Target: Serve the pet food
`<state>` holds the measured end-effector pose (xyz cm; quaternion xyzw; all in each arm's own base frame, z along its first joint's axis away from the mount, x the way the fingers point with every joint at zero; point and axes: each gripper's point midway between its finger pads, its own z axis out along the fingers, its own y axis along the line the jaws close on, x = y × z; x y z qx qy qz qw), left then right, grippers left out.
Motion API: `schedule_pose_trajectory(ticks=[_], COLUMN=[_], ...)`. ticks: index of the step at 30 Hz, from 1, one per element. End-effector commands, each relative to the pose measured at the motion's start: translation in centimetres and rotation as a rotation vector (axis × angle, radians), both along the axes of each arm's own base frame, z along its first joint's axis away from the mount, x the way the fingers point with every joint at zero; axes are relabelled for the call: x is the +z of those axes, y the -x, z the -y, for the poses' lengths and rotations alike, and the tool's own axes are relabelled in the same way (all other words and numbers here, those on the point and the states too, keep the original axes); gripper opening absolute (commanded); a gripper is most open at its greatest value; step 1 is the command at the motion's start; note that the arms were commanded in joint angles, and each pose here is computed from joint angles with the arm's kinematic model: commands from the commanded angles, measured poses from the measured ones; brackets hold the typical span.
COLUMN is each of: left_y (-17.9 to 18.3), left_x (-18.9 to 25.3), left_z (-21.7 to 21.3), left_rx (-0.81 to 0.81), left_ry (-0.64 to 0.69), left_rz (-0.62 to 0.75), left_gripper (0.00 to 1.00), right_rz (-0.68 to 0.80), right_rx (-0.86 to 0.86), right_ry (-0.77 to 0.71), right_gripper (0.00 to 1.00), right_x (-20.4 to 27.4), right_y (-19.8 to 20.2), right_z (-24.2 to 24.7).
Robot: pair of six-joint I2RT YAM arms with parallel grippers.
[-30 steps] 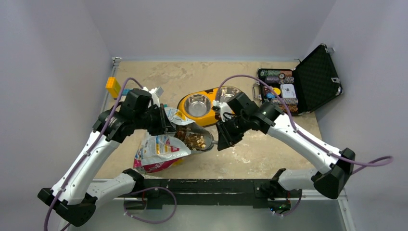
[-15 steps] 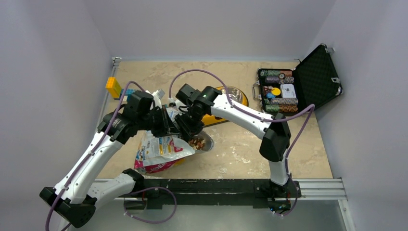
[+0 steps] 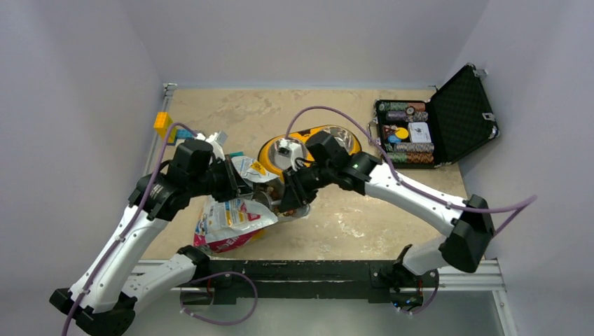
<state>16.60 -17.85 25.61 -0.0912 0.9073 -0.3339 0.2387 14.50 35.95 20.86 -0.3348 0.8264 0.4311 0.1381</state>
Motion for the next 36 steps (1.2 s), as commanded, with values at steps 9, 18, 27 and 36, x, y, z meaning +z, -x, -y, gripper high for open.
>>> schedule_pose_trajectory(ticks=[9,18,27,36], left_y=[-0.3,0.2,0.1,0.3], left_x=[3.2,3.6,4.8,5.6], left_z=[-2.9,-3.3,-2.5,-2.5], left_rx=[0.127,0.127,0.095,0.091], left_ry=[-0.012,-0.007,0.040,0.069], left_rz=[0.182,0.206,0.252,0.288], left_gripper=[0.00,0.00,0.00,0.00], right_rz=[-0.024,-0.112,-0.257,-0.329], right_rx=[-0.029,-0.023,-0.010,-0.039], right_ry=[-0.247,-0.407,-0.499,-0.605], right_gripper=[0.00,0.00,0.00,0.00], right_x=[0.5,3.4,3.4,3.9], right_y=[1.9,2.0,1.6,0.9], right_z=[5.1,6.0,6.4,6.9])
